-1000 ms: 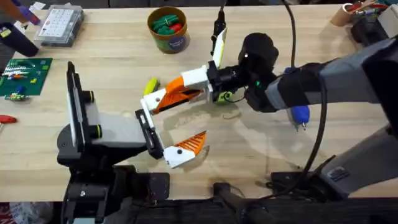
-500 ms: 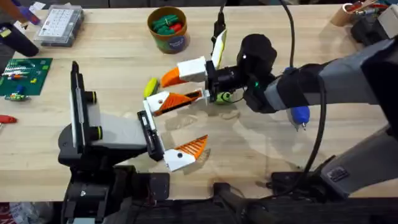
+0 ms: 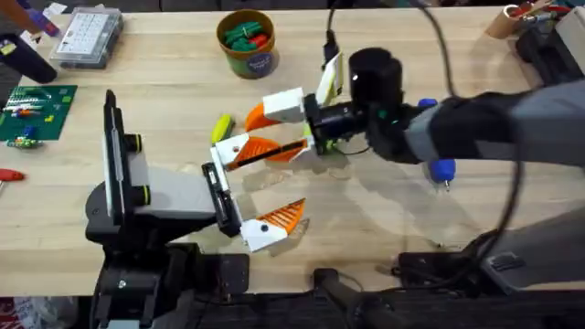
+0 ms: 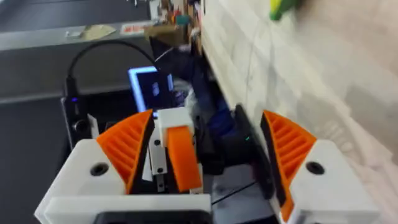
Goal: Pick up the gripper from the table and insert it into the empty holder that is missing its gripper. Then pick up a screw, insert it into the mounting hole, and use the screwdriver to tighten it. Finally, clean up the table by picking up the vegetable and placing it into the bucket.
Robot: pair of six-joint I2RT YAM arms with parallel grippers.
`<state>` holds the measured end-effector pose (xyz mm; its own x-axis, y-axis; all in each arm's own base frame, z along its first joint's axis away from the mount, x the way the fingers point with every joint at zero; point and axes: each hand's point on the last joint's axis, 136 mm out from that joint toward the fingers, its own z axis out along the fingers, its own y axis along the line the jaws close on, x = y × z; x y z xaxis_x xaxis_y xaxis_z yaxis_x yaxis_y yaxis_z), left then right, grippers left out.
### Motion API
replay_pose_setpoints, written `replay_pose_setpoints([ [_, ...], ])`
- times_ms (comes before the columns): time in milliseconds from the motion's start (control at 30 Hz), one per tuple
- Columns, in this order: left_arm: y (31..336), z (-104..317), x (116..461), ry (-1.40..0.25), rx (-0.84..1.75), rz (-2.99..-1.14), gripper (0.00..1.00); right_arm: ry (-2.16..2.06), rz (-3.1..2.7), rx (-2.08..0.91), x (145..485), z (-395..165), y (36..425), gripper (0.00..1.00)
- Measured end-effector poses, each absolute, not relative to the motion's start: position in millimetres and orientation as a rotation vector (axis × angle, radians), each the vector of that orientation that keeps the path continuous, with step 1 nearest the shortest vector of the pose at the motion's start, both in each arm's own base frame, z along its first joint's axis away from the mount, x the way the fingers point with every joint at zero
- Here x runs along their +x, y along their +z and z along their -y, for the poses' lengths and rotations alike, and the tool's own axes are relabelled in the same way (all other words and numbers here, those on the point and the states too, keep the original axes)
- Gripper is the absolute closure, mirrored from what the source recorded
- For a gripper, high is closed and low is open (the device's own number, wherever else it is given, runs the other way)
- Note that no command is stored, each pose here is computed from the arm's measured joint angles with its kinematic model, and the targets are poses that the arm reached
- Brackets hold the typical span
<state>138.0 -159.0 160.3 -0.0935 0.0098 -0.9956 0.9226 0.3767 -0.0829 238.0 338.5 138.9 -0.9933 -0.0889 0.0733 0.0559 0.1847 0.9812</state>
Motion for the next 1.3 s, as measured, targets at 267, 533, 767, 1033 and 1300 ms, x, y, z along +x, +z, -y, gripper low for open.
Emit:
replay_pose_setpoints([
  [267,160,159,138,-0.97,0.896,-1.452,0.015,-2.111,2.579,0.197,272,-300,190,0.005],
  [533,160,159,138,-0.971,0.897,-1.452,0.015,-1.793,2.878,0.245,280,-238,206,0.004],
  [767,160,159,137,-0.971,0.897,-1.451,0.015,-1.357,3.134,0.432,257,-207,201,0.005],
  [1033,160,159,137,-0.971,0.897,-1.451,0.015,-0.998,3.393,0.674,237,-174,213,0.003],
  [1300,160,159,137,-0.971,0.897,-1.451,0.015,-0.751,3.417,0.67,219,-148,170,0.003],
])
